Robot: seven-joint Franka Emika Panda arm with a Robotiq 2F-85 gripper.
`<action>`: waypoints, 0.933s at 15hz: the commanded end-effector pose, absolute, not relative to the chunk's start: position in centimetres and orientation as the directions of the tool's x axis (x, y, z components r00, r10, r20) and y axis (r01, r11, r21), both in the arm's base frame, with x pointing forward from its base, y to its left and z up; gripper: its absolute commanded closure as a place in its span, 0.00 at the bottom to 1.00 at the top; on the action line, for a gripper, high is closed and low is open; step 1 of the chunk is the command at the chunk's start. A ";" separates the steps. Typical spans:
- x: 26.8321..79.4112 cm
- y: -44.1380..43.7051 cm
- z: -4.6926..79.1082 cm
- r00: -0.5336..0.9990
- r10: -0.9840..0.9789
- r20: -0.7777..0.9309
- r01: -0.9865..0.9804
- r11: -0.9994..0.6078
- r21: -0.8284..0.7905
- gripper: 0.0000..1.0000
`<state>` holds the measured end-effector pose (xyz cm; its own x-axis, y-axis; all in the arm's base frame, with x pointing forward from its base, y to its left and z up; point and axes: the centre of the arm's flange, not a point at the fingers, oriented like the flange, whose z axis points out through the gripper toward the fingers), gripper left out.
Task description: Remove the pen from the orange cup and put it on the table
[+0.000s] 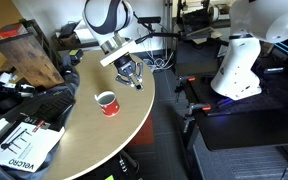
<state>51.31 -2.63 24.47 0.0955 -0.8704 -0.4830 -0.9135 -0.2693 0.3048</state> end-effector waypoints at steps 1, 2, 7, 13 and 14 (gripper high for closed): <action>52.9 -3.7 22.3 -0.077 -0.906 -0.416 -0.940 -0.074 0.334 0.95; 53.1 -4.1 21.7 -0.120 -0.918 -0.379 -0.936 -0.022 0.351 0.95; 53.4 -5.5 19.5 -0.307 -0.935 -0.176 -0.895 0.221 0.388 0.95; 52.9 -3.6 20.0 -0.196 -0.972 -0.130 -0.925 0.139 0.353 0.56; 52.9 -3.3 20.3 -0.192 -0.971 -0.143 -0.935 0.137 0.328 0.55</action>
